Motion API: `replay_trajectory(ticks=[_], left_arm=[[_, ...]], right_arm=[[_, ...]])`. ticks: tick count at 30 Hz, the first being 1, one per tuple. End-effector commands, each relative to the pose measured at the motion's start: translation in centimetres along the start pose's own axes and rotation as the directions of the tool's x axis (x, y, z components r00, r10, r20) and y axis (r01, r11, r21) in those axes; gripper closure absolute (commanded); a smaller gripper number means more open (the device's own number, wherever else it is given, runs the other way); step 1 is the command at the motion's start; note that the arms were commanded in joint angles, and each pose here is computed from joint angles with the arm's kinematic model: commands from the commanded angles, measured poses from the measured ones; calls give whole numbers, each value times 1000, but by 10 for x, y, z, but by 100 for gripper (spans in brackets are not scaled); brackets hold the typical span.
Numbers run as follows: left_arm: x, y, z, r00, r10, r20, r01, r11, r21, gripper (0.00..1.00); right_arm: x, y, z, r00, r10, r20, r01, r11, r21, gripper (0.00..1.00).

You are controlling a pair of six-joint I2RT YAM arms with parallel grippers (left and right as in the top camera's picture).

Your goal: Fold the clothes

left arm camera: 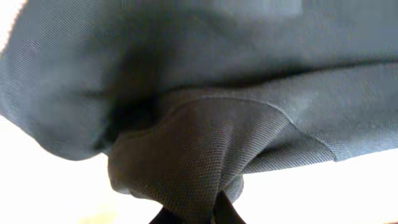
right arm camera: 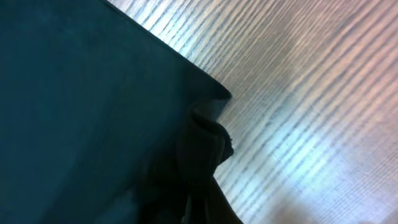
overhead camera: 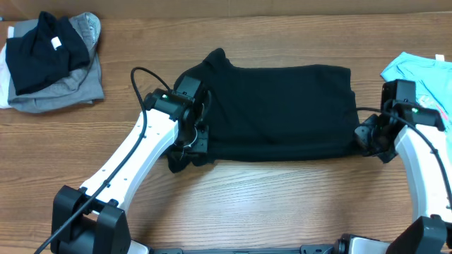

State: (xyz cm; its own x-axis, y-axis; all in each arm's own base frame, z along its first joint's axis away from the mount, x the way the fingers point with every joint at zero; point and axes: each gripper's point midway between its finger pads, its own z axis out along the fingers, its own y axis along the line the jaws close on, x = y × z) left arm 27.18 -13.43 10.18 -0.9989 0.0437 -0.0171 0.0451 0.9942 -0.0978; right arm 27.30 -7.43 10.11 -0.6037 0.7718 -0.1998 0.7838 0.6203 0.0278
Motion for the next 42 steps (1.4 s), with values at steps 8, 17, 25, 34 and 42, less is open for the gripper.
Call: replay_trajectory(ticks=[8,17,25,34,42], left_arm=[[-37,14,8,990,-13,141,27,995,-94,84],[-62,13,40,987,-13,160,32,993,-113,82],[-101,41,44,955,-29,295,99,970,-224,31],[-173,51,-19,881,88,465,-16,988,-156,0],[-248,14,-84,732,189,655,-267,963,21,0]], right_arm=[[-9,23,14,999,9,40,-5,995,-103,93],[-14,40,31,996,-1,91,15,987,-157,72],[-23,63,22,992,-29,120,59,966,-251,7],[-69,90,-63,944,-198,264,278,907,-315,0],[-71,116,-106,913,-310,264,397,825,-402,0]])
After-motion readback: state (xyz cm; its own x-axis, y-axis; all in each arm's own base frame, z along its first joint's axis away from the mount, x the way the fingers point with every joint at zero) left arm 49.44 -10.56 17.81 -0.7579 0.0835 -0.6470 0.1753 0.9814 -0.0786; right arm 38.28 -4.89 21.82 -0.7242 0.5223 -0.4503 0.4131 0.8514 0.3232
